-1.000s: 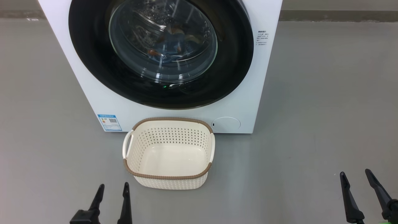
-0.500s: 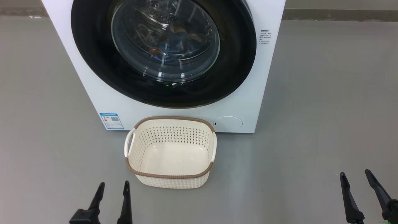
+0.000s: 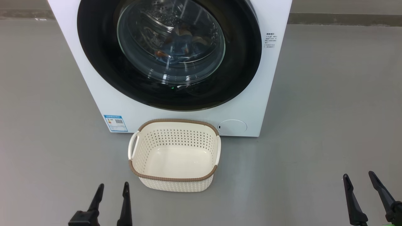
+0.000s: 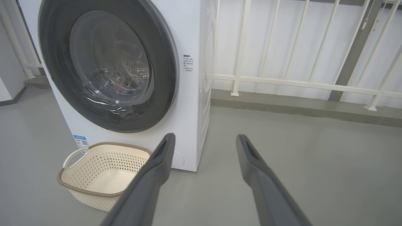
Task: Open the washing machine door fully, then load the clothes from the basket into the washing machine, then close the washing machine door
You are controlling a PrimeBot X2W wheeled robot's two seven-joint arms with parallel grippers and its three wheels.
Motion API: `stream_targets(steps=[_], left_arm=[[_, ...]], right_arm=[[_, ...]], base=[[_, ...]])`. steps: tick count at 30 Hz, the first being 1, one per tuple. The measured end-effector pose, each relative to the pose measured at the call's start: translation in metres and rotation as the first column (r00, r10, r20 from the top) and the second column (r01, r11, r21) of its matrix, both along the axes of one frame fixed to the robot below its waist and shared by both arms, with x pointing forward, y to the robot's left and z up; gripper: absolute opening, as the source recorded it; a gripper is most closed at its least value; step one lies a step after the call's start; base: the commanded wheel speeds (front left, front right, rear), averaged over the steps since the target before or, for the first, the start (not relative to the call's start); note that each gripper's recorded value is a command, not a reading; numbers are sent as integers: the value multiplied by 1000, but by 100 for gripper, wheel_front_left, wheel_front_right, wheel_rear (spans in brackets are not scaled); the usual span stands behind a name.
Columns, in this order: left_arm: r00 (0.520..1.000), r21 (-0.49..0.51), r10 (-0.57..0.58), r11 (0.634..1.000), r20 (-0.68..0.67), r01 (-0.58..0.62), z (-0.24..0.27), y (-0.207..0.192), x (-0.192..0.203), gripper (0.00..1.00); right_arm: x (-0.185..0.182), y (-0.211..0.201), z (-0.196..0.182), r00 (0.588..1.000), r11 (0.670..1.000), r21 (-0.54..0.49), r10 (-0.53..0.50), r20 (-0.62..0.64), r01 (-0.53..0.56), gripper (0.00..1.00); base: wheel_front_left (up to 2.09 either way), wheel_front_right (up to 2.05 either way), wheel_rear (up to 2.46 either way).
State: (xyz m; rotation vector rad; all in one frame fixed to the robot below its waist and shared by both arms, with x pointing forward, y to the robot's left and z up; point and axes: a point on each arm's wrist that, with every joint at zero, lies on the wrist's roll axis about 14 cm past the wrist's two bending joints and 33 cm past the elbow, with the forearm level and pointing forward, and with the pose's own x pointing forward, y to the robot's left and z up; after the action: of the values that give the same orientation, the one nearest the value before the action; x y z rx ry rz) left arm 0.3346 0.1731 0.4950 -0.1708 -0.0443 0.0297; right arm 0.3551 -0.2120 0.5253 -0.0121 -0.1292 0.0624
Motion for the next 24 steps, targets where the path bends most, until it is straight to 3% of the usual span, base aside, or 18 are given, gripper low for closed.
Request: stream_targets(steps=[2,3,9,24], left_arm=[[1000,0,1,1000,1,-1,0,0,0,100],[1000,0,1,1000,-1,-1,0,0,-1,0],[995,-20,-3,1000,-99,1,-31,-5,-13,0],[989,-183,10,982,-148,-37,-40,-1,-12,0]], right_arm=[[0,0,0,1000,1000,0,0,1,0,100],[0,0,-1,1000,1000,2,0,-2,0,0],[-4,4,-27,996,999,48,-13,-85,17,0],[-7,-4,-37,990,974,215,-40,-134,69,0]], base=[[0,0,0],[0,0,0],[0,0,0],[0,0,0]])
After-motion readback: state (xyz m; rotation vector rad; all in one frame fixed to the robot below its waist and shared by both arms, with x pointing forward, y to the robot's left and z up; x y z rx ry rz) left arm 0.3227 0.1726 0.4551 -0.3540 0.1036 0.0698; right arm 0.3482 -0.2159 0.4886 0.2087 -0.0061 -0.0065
